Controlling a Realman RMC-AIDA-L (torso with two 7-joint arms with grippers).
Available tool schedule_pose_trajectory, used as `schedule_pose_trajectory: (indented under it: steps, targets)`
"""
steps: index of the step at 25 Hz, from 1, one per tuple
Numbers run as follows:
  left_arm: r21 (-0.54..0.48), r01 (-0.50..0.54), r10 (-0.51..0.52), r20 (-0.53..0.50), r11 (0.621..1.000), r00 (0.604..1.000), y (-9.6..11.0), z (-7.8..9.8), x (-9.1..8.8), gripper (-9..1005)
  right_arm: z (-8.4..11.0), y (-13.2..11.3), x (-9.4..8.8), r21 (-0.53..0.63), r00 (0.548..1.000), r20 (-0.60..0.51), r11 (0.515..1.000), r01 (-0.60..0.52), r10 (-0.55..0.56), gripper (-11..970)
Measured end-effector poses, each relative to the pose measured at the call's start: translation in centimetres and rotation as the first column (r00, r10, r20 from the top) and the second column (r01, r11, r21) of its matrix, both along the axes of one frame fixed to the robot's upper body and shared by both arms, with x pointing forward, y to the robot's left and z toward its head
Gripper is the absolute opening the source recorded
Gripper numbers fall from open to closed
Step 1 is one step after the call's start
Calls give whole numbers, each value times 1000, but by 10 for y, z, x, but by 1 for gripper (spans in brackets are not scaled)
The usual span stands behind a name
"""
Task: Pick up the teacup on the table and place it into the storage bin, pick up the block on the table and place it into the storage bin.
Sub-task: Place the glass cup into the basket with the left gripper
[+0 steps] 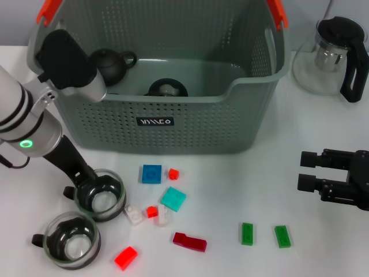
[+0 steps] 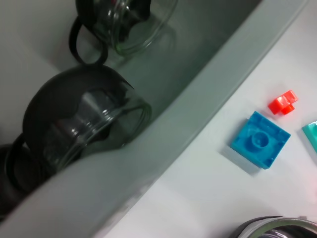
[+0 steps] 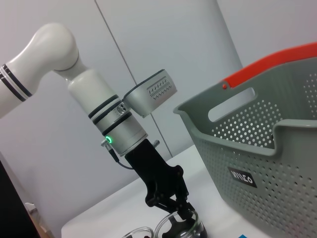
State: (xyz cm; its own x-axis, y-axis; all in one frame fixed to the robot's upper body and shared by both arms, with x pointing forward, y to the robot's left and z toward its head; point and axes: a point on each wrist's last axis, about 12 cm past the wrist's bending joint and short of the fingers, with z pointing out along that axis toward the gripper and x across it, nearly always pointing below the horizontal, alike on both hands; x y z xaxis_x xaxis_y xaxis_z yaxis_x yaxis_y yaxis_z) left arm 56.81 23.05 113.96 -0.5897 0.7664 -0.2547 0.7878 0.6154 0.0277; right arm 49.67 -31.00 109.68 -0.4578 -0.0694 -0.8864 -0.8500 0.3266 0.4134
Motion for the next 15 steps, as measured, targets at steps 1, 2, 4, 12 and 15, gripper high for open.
schedule_pose_trajectory:
  steps: [1, 2, 4, 12, 15]
  targets:
    - [-13, 1, -1, 3, 1000, 1000, 1, 3, 0, 50, 0, 0, 0, 0, 1000, 0, 1000, 0, 0, 674]
    - [-37, 5, -5, 0, 999, 1000, 2, 6, -2, 47, 0, 0, 0, 1, 1000, 1, 1000, 0, 0, 673]
    - [-116, 21, -22, -6, 993, 1000, 7, 15, -5, 42, 1, -1, 0, 2, 1000, 2, 1000, 2, -2, 673]
    - [-634, 112, -207, -77, 766, 975, 42, 37, -14, 45, 2, -1, 1, 4, 1000, 6, 1000, 4, -4, 674]
    - [-784, 125, -247, -37, 608, 968, 46, 40, -16, 46, 1, 0, 1, 9, 1000, 1, 1000, 3, -3, 674]
